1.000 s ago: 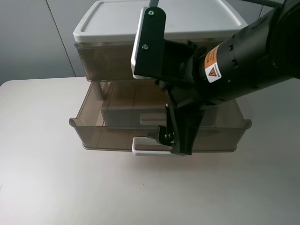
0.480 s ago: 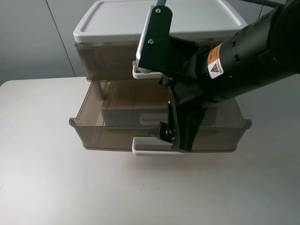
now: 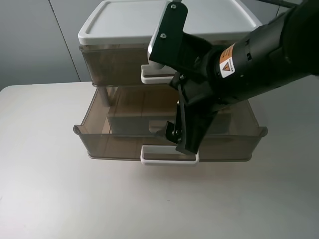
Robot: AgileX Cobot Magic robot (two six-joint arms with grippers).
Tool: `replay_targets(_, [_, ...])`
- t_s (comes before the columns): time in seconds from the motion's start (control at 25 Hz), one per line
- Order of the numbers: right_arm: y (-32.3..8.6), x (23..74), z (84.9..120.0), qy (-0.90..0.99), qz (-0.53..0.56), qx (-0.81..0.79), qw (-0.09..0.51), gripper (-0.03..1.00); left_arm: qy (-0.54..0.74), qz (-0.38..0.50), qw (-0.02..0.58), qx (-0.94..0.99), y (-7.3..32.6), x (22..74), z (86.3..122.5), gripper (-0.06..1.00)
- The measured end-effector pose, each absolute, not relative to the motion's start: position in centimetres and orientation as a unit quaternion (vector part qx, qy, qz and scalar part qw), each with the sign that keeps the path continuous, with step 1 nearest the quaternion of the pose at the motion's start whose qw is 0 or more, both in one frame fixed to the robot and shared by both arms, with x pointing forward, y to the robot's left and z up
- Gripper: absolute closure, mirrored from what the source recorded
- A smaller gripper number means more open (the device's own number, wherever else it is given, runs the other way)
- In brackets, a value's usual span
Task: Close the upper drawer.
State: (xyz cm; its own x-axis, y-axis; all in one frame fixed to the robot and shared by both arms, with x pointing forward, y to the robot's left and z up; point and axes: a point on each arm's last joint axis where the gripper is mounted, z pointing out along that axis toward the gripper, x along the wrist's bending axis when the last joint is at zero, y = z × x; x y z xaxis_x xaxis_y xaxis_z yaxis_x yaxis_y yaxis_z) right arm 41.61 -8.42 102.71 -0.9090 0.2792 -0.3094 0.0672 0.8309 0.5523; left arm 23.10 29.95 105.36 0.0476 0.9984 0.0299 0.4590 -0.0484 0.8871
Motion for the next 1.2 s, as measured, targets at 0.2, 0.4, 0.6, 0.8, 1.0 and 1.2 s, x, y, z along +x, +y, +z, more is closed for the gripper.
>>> replay_targets(0.2, [-7.8, 42.2, 102.9, 0.937, 0.279, 0.086, 0.194, 0.27, 0.584, 0.368, 0.367, 0.624, 30.0, 23.1, 105.4, 0.2])
replay_targets(0.4, [-8.1, 43.0, 103.0, 0.933, 0.282, 0.098, 0.201, 0.27, 0.584, 0.368, 0.367, 0.624, 30.0, 23.1, 105.4, 0.2])
replay_targets(0.6, [-8.0, 43.3, 102.7, 0.933, 0.28, 0.099, 0.202, 0.27, 0.584, 0.368, 0.367, 0.624, 30.0, 23.1, 105.4, 0.2])
replay_targets(0.8, [-7.9, 43.3, 102.7, 0.933, 0.281, 0.098, 0.203, 0.27, 0.584, 0.368, 0.367, 0.624, 30.0, 23.1, 105.4, 0.2])
replay_targets(1.0, [-9.1, 42.3, 104.9, 0.925, 0.298, 0.113, 0.206, 0.27, 0.584, 0.368, 0.367, 0.624, 30.0, 23.1, 105.4, 0.2])
replay_targets(1.2, [-11.7, 39.8, 108.3, 0.912, 0.323, 0.164, 0.192, 0.27, 0.584, 0.368, 0.367, 0.624, 30.0, 23.1, 105.4, 0.2])
